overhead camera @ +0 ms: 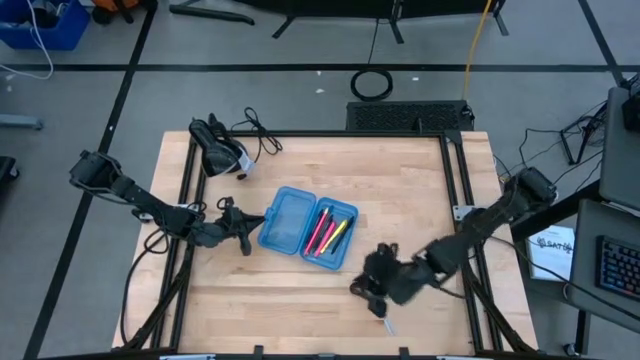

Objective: Pick & place school supplies into a supply box
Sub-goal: Put the scissors into the supply box

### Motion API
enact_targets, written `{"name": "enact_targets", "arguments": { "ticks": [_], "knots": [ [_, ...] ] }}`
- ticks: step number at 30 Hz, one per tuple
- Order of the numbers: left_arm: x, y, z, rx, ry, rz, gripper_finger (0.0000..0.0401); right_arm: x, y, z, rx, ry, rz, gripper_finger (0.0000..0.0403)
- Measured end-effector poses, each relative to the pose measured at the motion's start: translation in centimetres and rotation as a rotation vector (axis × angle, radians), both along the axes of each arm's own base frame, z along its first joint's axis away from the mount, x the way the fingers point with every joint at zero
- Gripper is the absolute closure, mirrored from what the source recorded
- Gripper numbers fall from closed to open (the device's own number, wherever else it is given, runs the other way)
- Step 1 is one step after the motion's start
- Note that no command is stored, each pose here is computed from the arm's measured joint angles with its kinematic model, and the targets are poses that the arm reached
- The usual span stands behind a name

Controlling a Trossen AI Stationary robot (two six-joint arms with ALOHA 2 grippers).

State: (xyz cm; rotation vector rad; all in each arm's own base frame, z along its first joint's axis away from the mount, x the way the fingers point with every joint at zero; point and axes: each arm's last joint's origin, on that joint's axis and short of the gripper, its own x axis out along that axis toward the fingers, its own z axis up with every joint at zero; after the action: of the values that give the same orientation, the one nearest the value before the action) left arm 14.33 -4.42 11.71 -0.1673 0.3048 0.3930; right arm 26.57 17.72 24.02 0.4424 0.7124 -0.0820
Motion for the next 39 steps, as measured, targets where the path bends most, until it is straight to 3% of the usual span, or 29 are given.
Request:
{"name": "enact_targets", "arguments": {
  "ticks": [5,10,21,33,39],
  "knots": [
    [0.0,0.0,-0.1,0.047,0.026,-0.016,0.037,1.5,-2.4,-4.0,0.163,0.328,-0.133,0.0261],
    [-0.1,0.0,-0.2,0.073,0.051,-0.023,0.037,2.7,-3.3,-6.3,0.279,0.481,-0.158,0.021],
    [-0.4,0.2,-0.8,0.107,0.118,-0.025,0.037,3.7,-3.6,-8.3,0.302,0.537,-0.164,0.0228],
    [-0.4,0.2,-0.8,0.102,0.119,-0.022,0.037,3.4,-3.8,-10.3,0.239,0.646,-0.203,0.0229],
    [-0.4,0.2,-0.8,0.095,0.115,-0.02,0.037,3.3,-3.6,-12.7,0.209,0.743,-0.201,0.0229]
  ]
}}
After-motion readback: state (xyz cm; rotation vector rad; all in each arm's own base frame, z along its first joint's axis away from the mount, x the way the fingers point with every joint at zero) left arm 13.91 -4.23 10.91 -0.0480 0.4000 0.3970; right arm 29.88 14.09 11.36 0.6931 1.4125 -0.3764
